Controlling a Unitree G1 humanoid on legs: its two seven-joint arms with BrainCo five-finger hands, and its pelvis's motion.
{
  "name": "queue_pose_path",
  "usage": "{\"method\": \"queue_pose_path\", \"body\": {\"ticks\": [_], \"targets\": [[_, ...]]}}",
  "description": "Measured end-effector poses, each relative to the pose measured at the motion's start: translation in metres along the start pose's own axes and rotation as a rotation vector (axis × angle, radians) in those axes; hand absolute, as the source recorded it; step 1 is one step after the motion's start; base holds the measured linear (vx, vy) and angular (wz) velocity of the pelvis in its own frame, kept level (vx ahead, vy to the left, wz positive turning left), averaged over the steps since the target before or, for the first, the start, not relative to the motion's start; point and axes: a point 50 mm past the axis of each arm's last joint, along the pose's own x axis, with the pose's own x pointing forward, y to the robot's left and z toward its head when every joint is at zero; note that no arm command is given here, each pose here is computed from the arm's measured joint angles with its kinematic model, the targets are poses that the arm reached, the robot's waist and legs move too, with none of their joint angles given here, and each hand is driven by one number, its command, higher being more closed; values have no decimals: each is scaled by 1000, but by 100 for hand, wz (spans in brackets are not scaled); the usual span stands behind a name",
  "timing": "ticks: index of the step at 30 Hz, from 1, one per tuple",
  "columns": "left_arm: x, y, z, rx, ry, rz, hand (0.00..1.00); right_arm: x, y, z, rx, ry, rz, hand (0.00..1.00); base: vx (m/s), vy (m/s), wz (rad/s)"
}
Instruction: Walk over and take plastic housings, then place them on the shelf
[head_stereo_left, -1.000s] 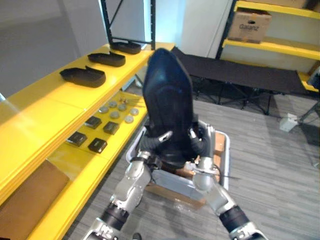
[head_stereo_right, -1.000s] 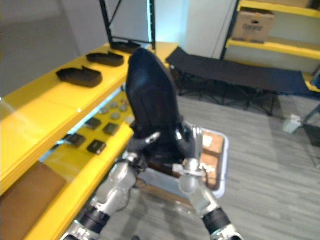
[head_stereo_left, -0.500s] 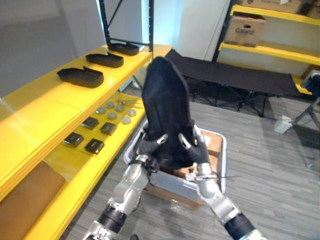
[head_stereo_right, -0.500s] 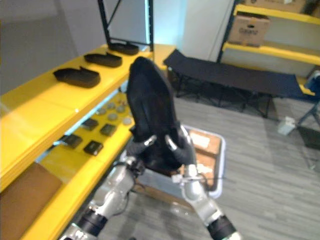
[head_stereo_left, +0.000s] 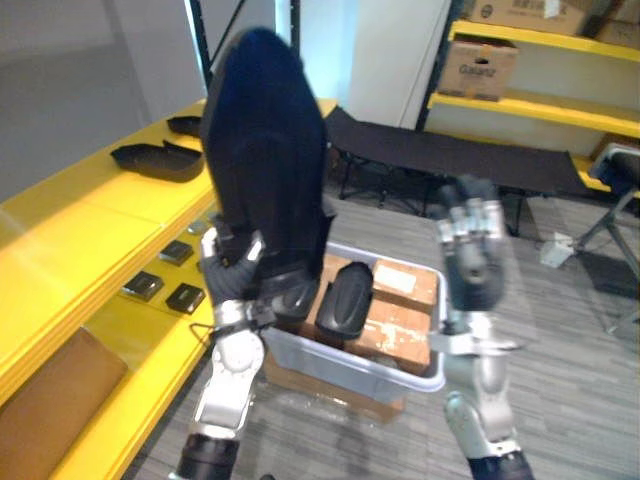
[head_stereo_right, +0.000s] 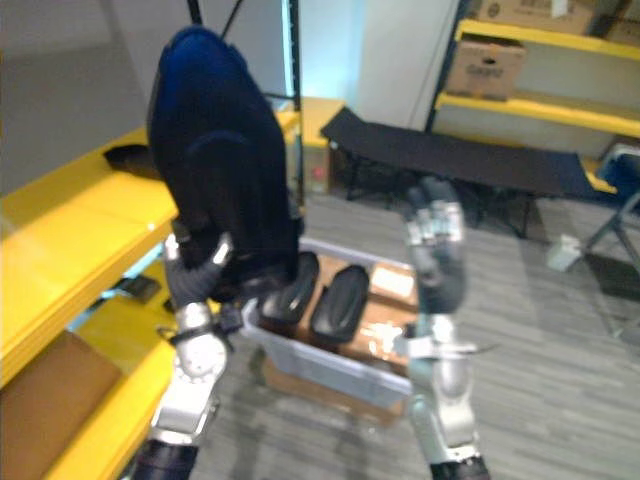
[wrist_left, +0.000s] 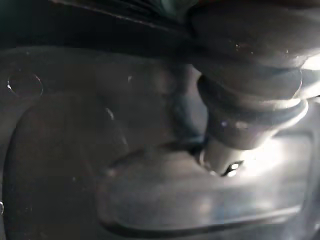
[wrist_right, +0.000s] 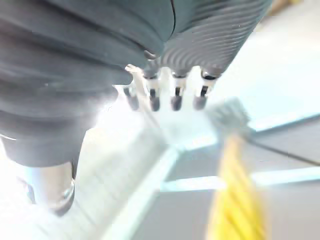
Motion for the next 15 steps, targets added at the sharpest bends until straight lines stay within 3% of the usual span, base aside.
{"method": "queue_pose_path", "body": {"ticks": [6, 10, 13, 15], "targets": [[-11, 8, -6, -59, 29, -25, 100, -58, -53, -5, -108, 169, -382, 0, 6, 6, -14], [-39, 10, -18, -196, 168, -82, 100, -145, -95, -21, -319, 521, -750, 0, 49, -1, -15], [-50, 19, -25, -231, 228, -75, 100, -181, -109, -20, -388, 633, -914, 0, 77, -17, -20], [-50, 20, -24, -254, 223, -71, 100, -183, -111, -20, -425, 651, -935, 0, 43, -23, -2]]}}
